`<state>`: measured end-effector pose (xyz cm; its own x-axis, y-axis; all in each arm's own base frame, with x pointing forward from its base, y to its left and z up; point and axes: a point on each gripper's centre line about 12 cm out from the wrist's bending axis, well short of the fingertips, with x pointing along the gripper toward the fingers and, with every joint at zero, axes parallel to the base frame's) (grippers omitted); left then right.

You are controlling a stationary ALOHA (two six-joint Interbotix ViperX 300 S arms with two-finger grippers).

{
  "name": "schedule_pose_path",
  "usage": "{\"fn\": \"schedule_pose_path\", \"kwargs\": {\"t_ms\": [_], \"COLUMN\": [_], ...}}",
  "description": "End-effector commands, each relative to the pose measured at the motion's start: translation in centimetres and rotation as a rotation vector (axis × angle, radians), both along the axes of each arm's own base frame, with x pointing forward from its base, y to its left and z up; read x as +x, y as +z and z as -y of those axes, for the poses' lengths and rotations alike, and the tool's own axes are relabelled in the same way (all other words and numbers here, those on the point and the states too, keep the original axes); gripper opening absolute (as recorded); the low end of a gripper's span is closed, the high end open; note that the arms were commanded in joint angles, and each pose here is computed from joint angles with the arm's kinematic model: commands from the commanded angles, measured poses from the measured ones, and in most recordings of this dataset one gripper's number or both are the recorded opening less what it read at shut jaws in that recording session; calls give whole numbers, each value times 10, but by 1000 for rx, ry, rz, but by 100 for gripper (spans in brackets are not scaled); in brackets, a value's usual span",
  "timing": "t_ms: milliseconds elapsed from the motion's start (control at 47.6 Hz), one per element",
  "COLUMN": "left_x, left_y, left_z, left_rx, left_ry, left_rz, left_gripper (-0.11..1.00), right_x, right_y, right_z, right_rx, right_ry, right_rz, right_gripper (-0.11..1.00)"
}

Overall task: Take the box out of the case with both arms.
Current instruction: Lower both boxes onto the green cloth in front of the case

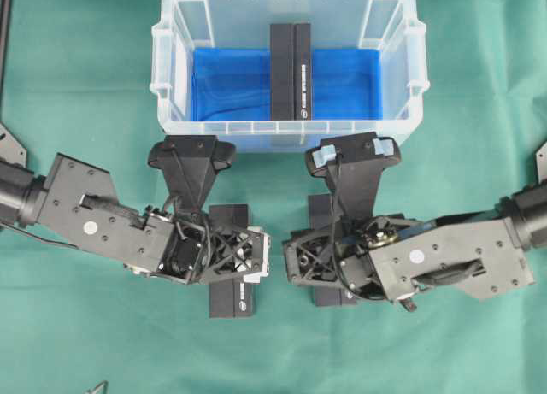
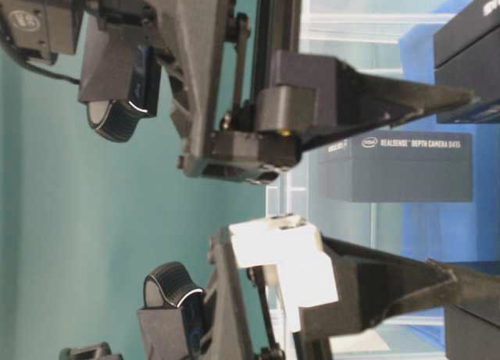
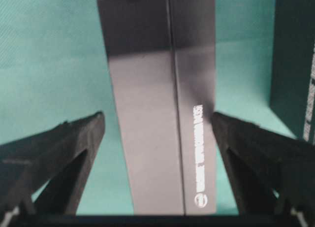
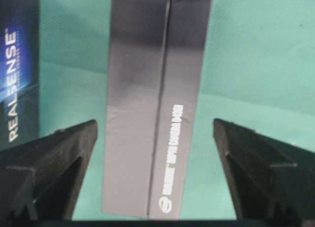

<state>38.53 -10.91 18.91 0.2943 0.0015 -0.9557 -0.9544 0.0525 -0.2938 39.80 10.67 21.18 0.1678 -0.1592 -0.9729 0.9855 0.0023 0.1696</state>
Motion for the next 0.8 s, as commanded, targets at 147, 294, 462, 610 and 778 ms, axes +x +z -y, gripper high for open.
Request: {"fn": "schedule_pose_path", "kwargs": {"t_ms": [147,294,462,610,778], "left_x": [5,9,11,12,13], "left_y": [22,35,58,88,129], "left_z": [2,2,1,-2,-13], "left_rx": [-22,-22,-4,26,56], "left_ry": [4,9,16,10,-29], "left_rz": [63,71,50,65,67], "left_gripper": [89,88,86,86,86], "right_x": [-2,-4,-10,-17,-26], "right_y": [18,30,53,79,117], "right_z": [-3,-3,0,5,12], "right_rx": [15,23,26,8,-31], "right_ry": [7,8,2,23,60], "right_rz": [47,72,93,104,114], "right_gripper": [94,93,92,90,90]}}
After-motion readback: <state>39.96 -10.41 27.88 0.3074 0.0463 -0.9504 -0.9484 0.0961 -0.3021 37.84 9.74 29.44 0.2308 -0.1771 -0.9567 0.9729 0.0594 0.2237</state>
